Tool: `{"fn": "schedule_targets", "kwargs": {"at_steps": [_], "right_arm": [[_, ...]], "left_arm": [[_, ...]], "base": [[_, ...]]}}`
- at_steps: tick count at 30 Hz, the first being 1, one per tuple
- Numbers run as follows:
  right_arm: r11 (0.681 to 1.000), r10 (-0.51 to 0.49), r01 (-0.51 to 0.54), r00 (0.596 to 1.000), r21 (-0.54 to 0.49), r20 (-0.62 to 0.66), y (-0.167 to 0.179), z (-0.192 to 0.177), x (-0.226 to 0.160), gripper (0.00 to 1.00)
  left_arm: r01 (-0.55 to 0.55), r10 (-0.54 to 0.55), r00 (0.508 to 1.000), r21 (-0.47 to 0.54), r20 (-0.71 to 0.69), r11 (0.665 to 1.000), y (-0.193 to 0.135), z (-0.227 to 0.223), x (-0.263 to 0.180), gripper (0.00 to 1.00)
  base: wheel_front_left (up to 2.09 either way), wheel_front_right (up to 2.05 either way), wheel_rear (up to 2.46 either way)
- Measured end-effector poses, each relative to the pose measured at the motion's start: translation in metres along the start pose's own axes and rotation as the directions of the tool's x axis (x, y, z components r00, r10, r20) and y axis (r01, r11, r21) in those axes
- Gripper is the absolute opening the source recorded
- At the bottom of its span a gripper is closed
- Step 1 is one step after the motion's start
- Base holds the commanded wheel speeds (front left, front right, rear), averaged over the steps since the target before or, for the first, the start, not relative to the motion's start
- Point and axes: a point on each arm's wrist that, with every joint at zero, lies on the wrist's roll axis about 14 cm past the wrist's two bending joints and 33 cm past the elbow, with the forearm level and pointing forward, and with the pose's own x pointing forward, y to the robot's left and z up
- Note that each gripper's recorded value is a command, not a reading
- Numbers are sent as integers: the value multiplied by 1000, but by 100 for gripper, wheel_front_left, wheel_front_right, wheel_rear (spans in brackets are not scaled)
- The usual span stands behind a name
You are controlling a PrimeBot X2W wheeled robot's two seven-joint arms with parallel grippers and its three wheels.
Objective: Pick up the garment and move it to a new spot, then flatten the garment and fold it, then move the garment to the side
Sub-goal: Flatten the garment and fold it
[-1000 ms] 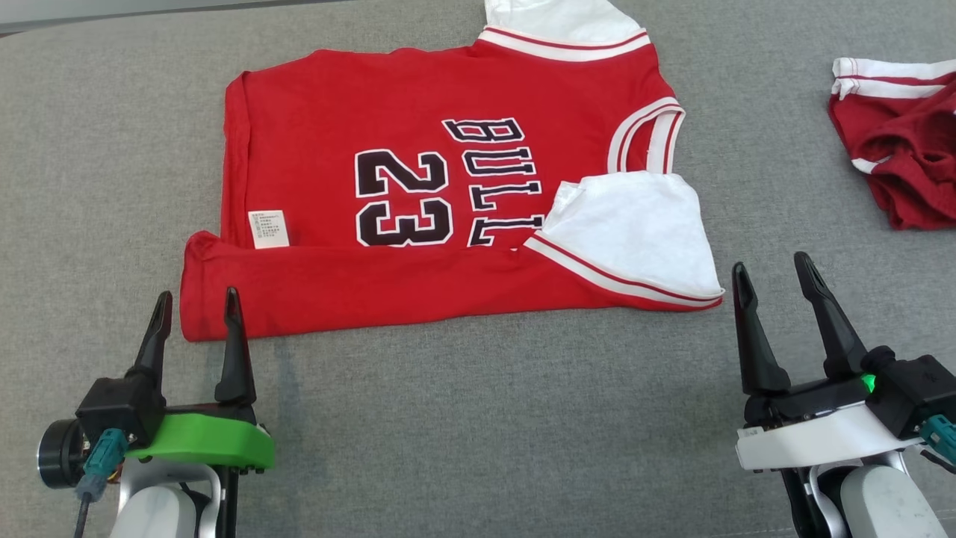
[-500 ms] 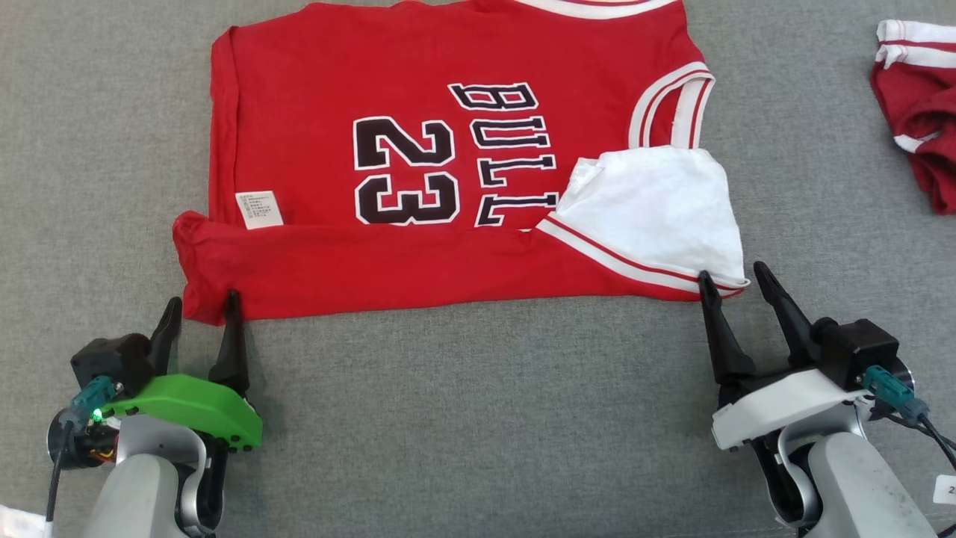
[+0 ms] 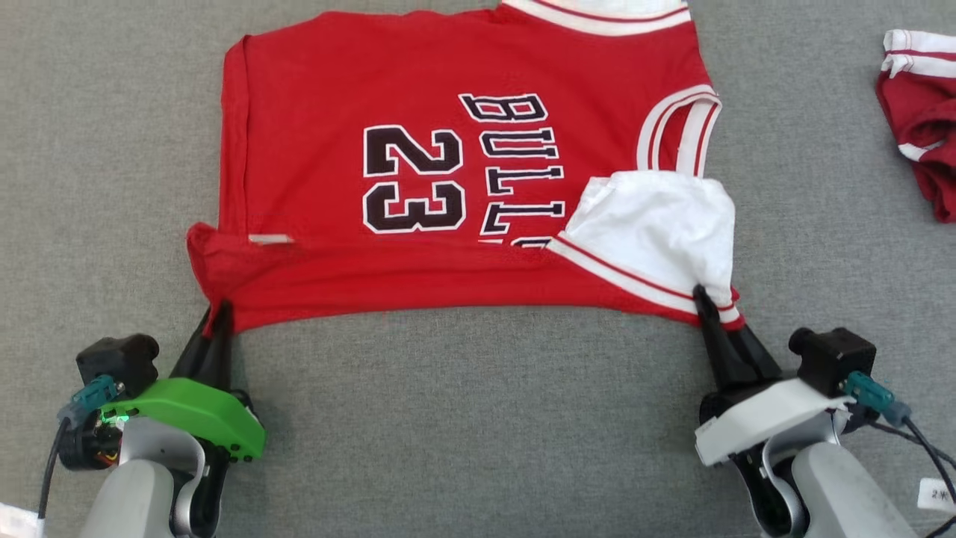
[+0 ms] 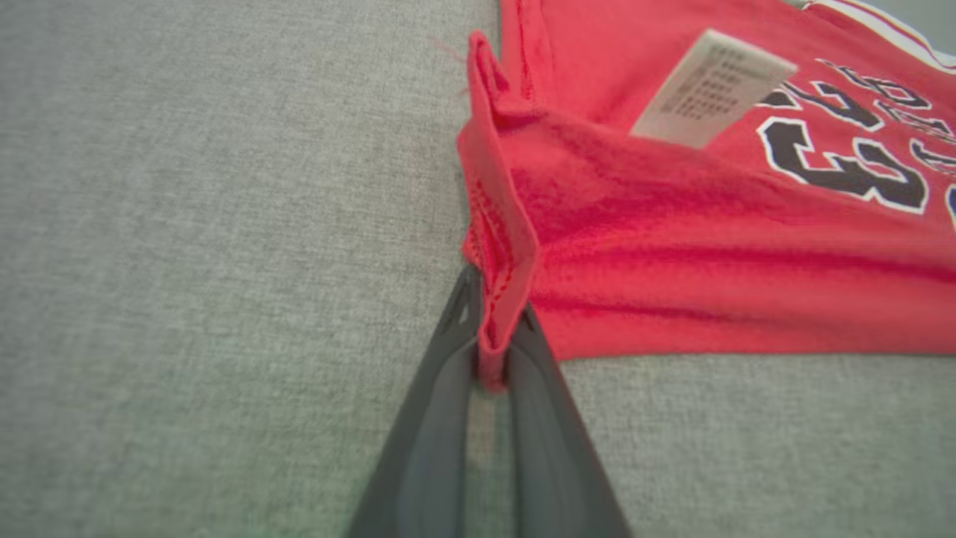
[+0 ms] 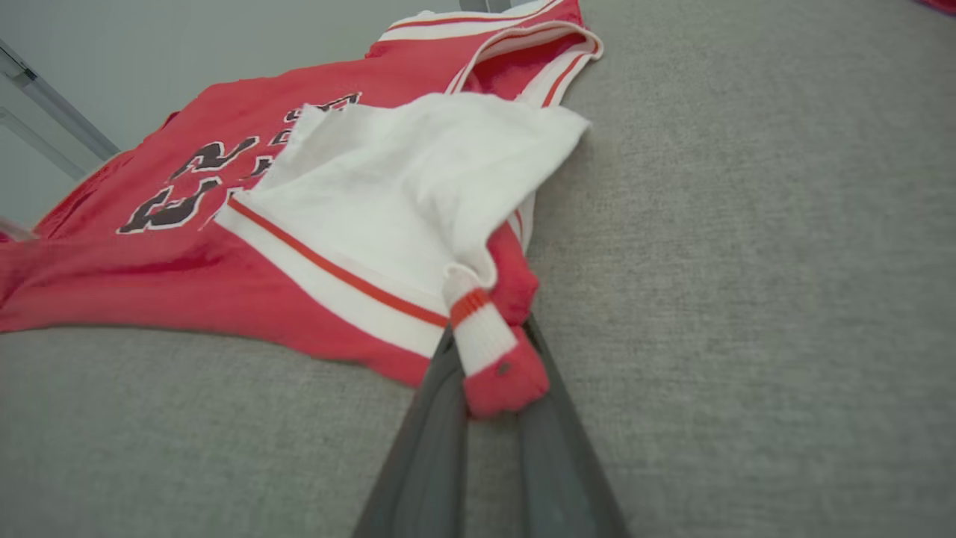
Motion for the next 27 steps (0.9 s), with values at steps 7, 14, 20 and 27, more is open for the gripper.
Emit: {"fn": "schedule_targets", "kwargs": {"at_steps": [7, 14, 20, 27], "right_arm": [[999, -10, 12, 999, 50, -44, 14, -13, -53, 0], [995, -54, 61, 994, 77, -100, 15, -26, -98, 20], [998, -64, 64, 998, -18, 29, 7, 13, -94, 100], [990, -11, 51, 957, -133, 289, 13, 99, -79, 100]], "left_arm": [[-39, 39, 996, -1, -79, 999, 12, -17, -42, 0], [-39, 33, 981, -28, -192, 999, 6, -41, -85, 0], [-30, 29, 998, -33, -54, 999, -9, -15, -85, 100], [-14, 0, 973, 58, 231, 998, -33, 49, -82, 100]], "base": [[0, 0, 0], [0, 0, 0], [0, 0, 0], [0, 0, 0]]}}
